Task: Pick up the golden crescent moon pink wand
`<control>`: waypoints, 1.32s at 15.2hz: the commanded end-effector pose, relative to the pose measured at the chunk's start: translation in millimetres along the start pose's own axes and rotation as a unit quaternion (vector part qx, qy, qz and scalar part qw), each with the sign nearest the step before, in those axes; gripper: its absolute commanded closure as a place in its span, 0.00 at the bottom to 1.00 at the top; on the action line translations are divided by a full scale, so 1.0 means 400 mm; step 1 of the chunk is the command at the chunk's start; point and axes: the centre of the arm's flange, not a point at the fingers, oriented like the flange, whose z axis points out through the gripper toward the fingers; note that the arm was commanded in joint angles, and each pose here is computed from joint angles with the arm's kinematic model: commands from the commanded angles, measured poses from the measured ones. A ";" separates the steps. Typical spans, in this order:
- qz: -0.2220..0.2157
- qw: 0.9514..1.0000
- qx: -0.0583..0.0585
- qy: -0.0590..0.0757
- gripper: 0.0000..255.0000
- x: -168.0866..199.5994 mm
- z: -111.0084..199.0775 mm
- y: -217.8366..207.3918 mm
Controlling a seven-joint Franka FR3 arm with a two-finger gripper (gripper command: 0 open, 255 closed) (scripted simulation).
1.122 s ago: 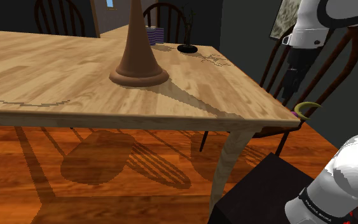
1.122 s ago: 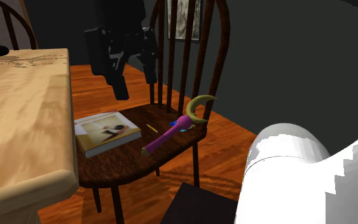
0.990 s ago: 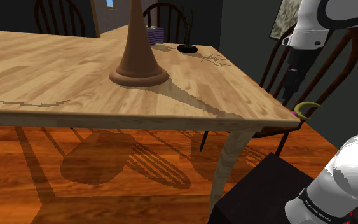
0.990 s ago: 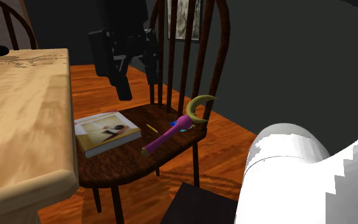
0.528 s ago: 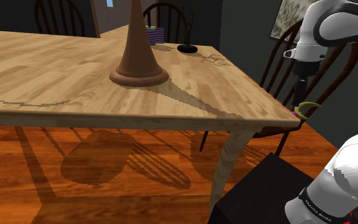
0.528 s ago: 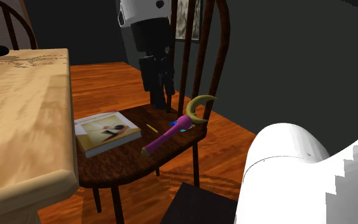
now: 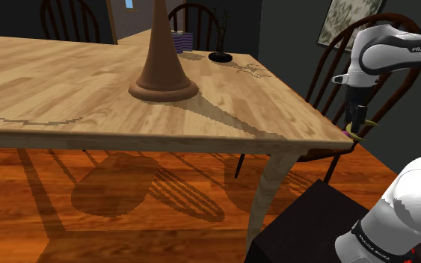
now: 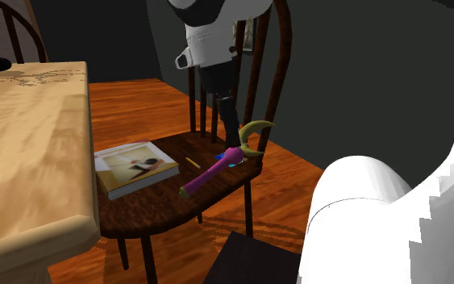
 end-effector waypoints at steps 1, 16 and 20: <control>-0.035 0.999 0.001 -0.006 0.00 -0.006 0.035 0.055; -0.070 0.997 0.002 -0.012 1.00 0.009 0.171 0.123; -0.070 0.997 0.002 -0.012 1.00 0.009 0.171 0.123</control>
